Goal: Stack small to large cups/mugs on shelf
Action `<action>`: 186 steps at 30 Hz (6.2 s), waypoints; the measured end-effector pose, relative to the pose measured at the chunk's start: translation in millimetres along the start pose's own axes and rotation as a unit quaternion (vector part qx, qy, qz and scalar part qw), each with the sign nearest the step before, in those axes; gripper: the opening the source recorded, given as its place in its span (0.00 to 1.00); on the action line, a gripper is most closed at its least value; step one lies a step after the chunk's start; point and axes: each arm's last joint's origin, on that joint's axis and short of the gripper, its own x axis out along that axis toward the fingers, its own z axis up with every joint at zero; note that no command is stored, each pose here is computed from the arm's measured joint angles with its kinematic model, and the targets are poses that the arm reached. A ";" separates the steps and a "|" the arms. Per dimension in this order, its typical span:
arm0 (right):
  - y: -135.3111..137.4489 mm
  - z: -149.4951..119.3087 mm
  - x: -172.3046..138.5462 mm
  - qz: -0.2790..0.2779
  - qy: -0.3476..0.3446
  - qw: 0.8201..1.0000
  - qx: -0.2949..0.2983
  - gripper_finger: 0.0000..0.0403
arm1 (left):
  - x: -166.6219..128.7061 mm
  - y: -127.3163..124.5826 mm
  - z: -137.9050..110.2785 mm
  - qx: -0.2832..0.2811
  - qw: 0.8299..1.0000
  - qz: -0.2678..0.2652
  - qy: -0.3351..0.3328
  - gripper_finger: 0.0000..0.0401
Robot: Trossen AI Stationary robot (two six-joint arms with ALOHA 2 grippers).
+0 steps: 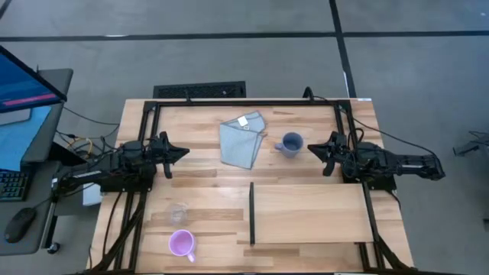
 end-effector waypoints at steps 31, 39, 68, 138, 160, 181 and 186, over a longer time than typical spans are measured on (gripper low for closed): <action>-0.1 -0.1 0.0 0.000 0.000 1.000 0.000 0.11 | 0.0 0.0 -0.1 0.000 1.000 0.000 0.000 0.00; 0.0 0.0 0.0 0.000 0.000 1.000 0.000 0.11 | 0.0 0.0 0.0 0.000 1.000 0.000 0.000 0.00; 0.0 0.0 0.0 0.000 0.000 1.000 0.000 0.11 | 0.0 0.0 0.0 0.000 1.000 0.000 0.000 0.00; 55.2 170.5 35.6 -0.085 0.115 0.965 -0.221 0.38 | 0.0 -0.1 0.1 -0.041 0.999 0.000 0.000 0.00; 54.9 170.5 35.8 -0.087 0.116 0.965 -0.221 0.53 | 0.0 -0.1 0.1 -0.041 0.999 0.000 0.000 0.00; 54.5 170.8 35.9 -0.089 0.114 0.966 -0.217 0.62 | 0.0 0.0 0.1 -0.041 0.999 0.000 0.000 0.00; 56.0 171.8 41.7 -0.088 0.104 0.969 -0.208 0.62 | 0.0 0.0 0.0 -0.041 0.999 0.000 0.000 0.00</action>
